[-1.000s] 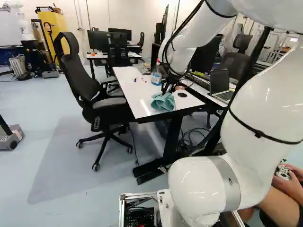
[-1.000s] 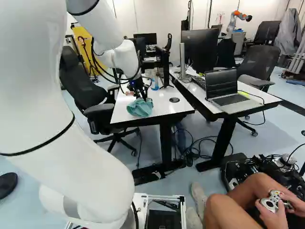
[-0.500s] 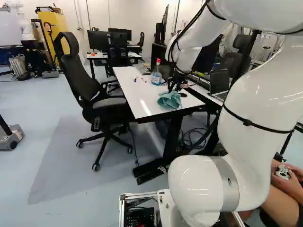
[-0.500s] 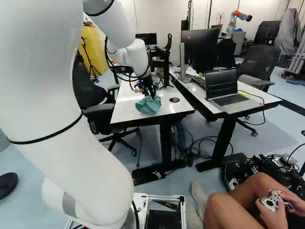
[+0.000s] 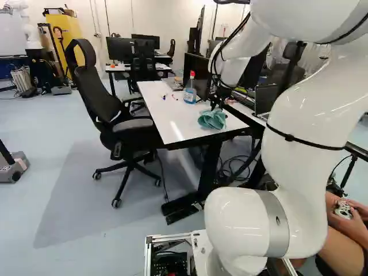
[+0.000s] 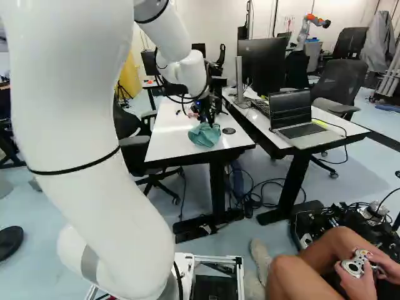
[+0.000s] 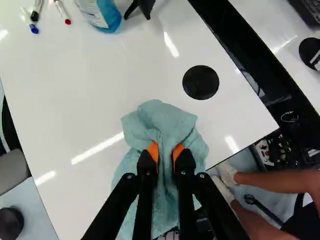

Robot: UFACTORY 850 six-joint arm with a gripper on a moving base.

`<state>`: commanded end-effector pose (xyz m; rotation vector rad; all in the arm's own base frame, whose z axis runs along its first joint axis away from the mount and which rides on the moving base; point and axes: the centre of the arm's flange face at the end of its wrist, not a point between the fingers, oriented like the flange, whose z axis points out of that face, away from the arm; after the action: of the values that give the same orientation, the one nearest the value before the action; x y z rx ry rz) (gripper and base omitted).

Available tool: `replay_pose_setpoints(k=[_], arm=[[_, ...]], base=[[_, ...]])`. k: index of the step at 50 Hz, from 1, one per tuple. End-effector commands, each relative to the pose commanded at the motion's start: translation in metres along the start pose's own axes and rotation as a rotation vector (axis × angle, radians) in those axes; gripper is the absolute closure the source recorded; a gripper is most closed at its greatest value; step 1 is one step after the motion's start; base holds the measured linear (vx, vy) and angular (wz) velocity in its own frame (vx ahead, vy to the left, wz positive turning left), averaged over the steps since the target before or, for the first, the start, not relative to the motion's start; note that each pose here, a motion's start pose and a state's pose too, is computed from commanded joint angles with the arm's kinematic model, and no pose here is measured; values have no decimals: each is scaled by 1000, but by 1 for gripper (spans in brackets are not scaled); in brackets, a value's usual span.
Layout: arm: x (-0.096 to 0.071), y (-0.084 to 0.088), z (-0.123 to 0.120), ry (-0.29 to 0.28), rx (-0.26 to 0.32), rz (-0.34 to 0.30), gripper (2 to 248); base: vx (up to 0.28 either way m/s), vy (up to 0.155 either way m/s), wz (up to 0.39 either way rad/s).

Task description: Clean the table with the green towel

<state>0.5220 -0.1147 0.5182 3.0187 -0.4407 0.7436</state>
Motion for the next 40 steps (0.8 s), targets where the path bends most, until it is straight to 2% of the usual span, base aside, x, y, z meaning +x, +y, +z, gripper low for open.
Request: replay_pose_setpoints(k=[16, 40], arm=[[18, 24, 8, 10, -20, 39, 199], [36, 64, 15, 22, -52, 102, 199]], base=[[0, 0, 0], [0, 0, 0]])
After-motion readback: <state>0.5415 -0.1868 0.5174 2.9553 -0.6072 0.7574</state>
